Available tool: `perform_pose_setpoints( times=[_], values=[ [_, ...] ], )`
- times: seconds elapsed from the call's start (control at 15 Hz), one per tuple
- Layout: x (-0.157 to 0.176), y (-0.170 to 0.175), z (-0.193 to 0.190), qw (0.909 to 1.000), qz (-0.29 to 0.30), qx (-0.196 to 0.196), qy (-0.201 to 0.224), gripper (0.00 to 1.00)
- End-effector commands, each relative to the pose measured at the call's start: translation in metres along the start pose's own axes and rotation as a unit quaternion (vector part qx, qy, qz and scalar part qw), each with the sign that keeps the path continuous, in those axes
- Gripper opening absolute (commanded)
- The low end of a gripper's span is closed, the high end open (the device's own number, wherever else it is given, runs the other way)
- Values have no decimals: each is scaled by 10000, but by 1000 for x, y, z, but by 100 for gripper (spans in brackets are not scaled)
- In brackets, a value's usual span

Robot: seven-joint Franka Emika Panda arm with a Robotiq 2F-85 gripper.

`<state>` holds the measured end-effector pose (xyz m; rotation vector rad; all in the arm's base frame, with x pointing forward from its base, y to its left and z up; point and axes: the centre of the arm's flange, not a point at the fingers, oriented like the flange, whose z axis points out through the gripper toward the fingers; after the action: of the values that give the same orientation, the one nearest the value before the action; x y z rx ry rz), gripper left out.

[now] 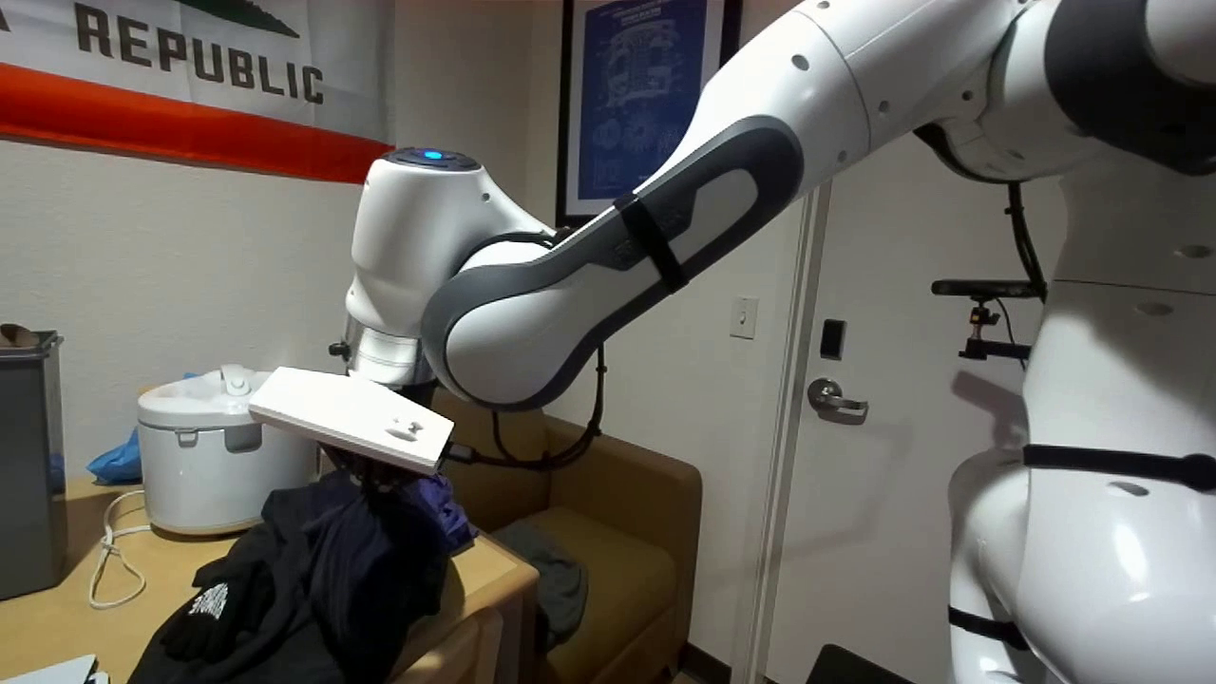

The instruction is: Pick up the black cloth from the table and put it on the chair back.

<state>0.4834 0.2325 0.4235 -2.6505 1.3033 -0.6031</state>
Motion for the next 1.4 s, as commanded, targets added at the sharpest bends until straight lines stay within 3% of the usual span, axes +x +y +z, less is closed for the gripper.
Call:
perform_pose_setpoints(
  times=[0.0,0.53,1.33],
  values=[
    [-9,25,-27,9998,166,-12,108,1],
    [-28,34,-53,9998,43,94,154,1],
    [-66,4,-68,9981,-552,279,75,1]
  ],
)
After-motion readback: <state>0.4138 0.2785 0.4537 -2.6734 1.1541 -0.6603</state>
